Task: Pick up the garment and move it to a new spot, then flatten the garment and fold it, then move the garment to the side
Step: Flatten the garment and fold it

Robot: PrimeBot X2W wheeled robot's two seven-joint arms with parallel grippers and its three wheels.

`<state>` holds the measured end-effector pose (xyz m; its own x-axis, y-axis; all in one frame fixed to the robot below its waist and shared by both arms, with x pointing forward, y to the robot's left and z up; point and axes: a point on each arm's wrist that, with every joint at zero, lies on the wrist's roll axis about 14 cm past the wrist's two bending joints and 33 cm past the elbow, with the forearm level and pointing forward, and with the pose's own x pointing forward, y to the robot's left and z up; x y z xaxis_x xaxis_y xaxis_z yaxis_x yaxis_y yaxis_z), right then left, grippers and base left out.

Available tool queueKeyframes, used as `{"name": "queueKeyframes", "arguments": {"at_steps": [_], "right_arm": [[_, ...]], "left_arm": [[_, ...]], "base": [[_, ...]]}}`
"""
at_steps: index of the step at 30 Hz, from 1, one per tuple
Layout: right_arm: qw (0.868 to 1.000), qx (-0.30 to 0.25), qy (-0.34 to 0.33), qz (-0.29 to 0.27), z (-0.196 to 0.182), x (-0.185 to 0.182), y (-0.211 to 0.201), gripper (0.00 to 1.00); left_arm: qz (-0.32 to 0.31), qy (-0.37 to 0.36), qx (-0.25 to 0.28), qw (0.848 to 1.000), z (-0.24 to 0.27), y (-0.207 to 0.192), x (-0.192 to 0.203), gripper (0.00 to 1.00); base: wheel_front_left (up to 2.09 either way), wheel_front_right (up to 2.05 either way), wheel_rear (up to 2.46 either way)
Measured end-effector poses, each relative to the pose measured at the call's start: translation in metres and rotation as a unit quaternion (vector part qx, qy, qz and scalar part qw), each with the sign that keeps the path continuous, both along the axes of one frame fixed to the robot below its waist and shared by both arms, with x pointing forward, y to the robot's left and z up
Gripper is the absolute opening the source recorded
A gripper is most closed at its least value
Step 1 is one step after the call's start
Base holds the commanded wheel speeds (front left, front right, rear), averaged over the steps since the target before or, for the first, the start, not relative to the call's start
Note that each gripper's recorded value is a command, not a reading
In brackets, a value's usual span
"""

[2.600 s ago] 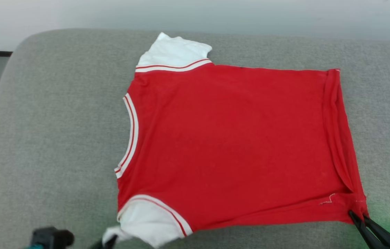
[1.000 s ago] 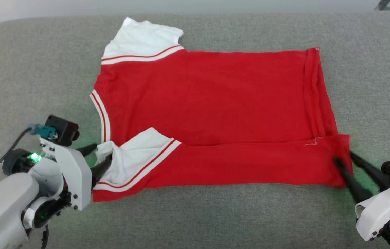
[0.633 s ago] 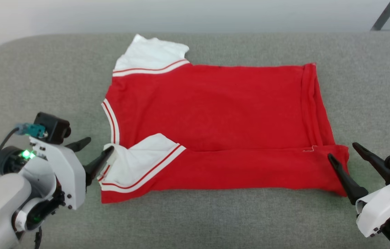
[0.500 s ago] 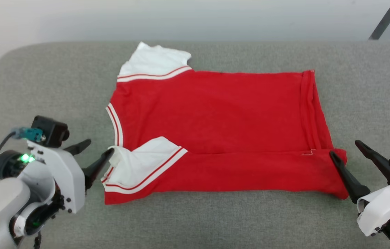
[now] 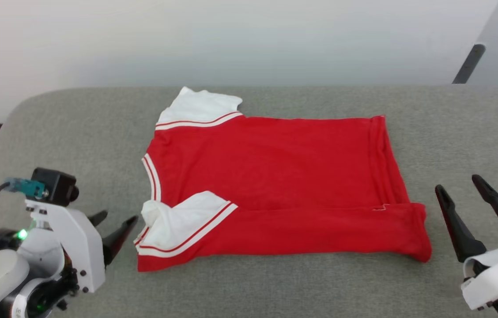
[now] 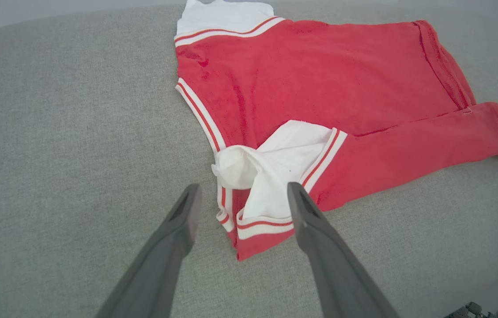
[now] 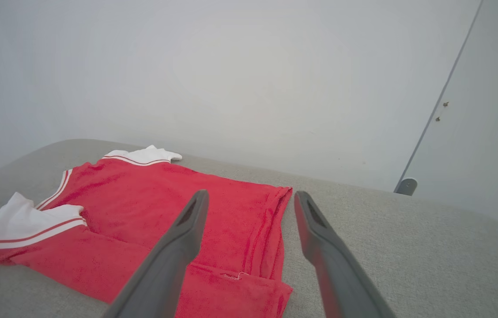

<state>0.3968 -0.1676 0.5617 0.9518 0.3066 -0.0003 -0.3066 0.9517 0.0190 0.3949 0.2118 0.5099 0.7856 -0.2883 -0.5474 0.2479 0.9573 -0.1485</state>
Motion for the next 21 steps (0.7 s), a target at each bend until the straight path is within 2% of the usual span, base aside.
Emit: {"name": "queueKeyframes", "arguments": {"at_steps": [8, 14, 21], "right_arm": [[0.998, 0.027, 0.009, -0.061, 0.004, -0.021, -0.023, 1.0], [0.995, 0.038, 0.02, -0.095, 0.0, -0.025, -0.039, 1.0], [0.991, 0.042, 0.032, -0.121, -0.007, -0.026, -0.053, 1.0]], "left_arm": [[0.005, 0.116, -0.014, 0.993, -0.025, -0.009, -0.009, 1.0], [0.008, 0.218, -0.007, 0.976, -0.056, -0.009, -0.013, 1.0], [0.008, 0.271, 0.0, 0.963, -0.085, -0.005, -0.006, 1.0]], "base": [[0.0, 0.0, 0.0], [0.0, 0.0, 0.0], [0.0, 0.0, 0.0]]}}
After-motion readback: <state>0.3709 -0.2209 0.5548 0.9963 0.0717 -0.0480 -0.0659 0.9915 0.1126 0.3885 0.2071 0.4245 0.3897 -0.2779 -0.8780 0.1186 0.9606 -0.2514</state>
